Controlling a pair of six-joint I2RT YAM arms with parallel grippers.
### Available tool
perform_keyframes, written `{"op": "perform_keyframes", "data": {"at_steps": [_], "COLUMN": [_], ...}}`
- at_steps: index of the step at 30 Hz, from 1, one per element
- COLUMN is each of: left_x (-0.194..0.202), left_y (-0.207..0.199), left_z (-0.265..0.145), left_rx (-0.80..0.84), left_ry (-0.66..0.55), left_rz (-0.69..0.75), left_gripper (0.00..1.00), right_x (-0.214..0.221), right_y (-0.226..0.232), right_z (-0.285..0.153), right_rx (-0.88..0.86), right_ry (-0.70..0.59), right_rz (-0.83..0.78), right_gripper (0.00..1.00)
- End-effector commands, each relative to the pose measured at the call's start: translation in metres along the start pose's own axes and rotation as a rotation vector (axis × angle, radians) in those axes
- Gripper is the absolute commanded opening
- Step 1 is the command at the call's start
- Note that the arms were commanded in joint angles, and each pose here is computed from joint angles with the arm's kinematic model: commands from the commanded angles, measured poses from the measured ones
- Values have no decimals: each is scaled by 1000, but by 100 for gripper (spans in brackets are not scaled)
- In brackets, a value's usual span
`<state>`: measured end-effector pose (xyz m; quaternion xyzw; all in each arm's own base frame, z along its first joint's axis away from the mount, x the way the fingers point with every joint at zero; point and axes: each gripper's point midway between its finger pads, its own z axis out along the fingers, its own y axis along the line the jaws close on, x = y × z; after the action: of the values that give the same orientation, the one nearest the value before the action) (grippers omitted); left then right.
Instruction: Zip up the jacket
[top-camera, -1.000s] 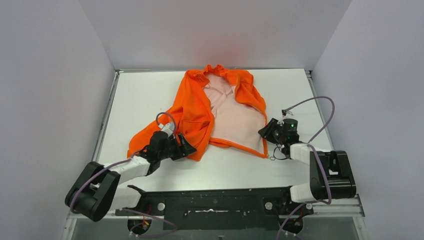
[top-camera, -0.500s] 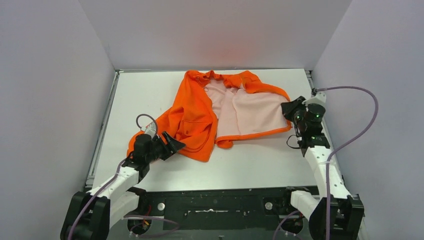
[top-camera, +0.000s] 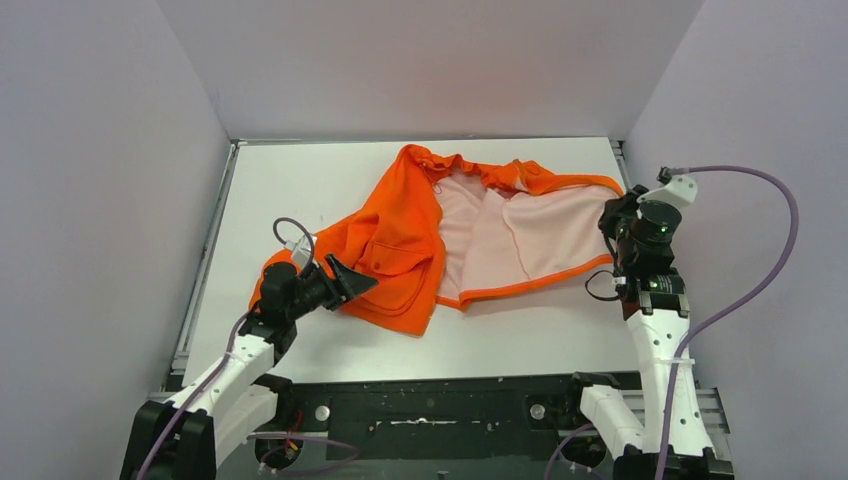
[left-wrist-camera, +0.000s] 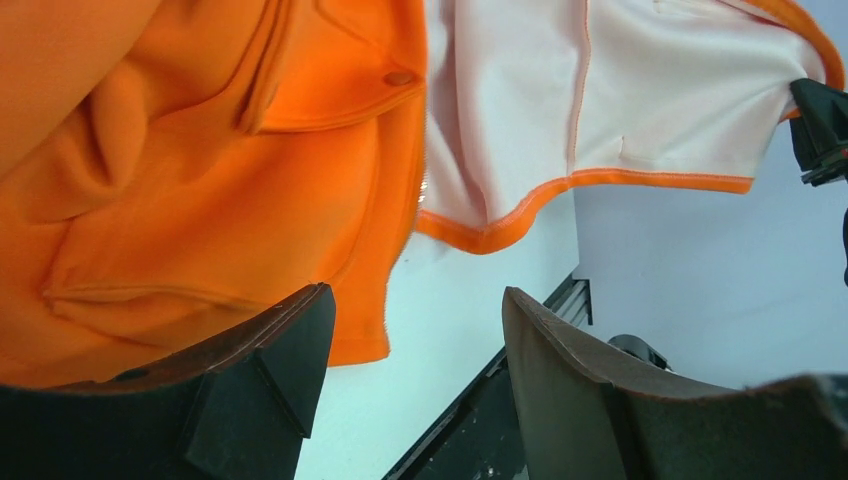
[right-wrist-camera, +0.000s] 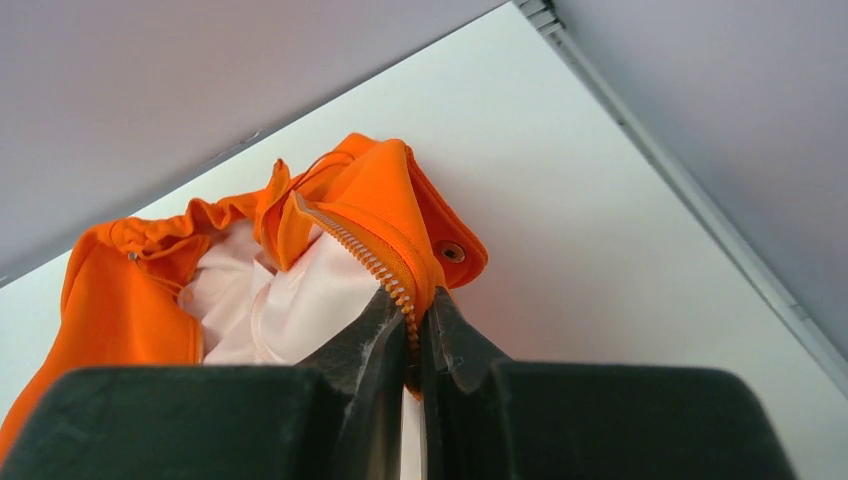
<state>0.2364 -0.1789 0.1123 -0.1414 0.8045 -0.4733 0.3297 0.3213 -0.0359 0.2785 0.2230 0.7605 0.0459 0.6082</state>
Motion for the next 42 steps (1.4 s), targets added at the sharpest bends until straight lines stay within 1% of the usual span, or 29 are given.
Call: {"op": "perform_keyframes", "data": {"at_steps": [1, 6, 9, 10, 13, 16, 20, 26, 29, 33, 39, 42], "left_x": [-14, -1, 9, 14, 22, 25, 24, 19, 19, 21, 22, 22], "left_y": [-52, -60, -57, -56, -52, -49, -49, -50, -50, -48, -47, -46], "left_z": [-1, 12, 22, 26, 34, 37, 37, 33, 34, 34, 33, 33], "left_rx": [140, 149, 127, 122, 114, 105, 97, 70, 64, 61, 54, 50], "left_ry": [7, 63, 86, 99, 129, 141, 139, 123, 126, 135, 136, 136], "left_rz": [67, 92, 112, 114, 110, 105, 109, 141, 145, 143, 152, 156], "left_gripper": [62, 62, 61, 61, 61, 61, 61, 61, 61, 61, 61, 61], "right_x": [-67, -77, -69, -62, -30, 12, 68, 136, 162, 186, 230, 253], "right_y": [-13, -15, -7, 0, 28, 53, 79, 99, 109, 128, 160, 170], "right_z": [-23, -28, -24, -20, -9, -3, -11, -35, -44, -62, -97, -111], "right_rx": [123, 144, 102, 65, -96, -182, -245, -275, -304, -391, -543, -567], "right_ry": [-190, -206, -172, -145, -22, 110, 243, 357, 433, 524, 716, 782], "right_rz": [-40, -60, -68, -68, -67, -108, -180, -275, -351, -467, -674, -761], "right_gripper": [0, 0, 0, 0, 0, 0, 0, 0, 0, 0, 0, 0]}}
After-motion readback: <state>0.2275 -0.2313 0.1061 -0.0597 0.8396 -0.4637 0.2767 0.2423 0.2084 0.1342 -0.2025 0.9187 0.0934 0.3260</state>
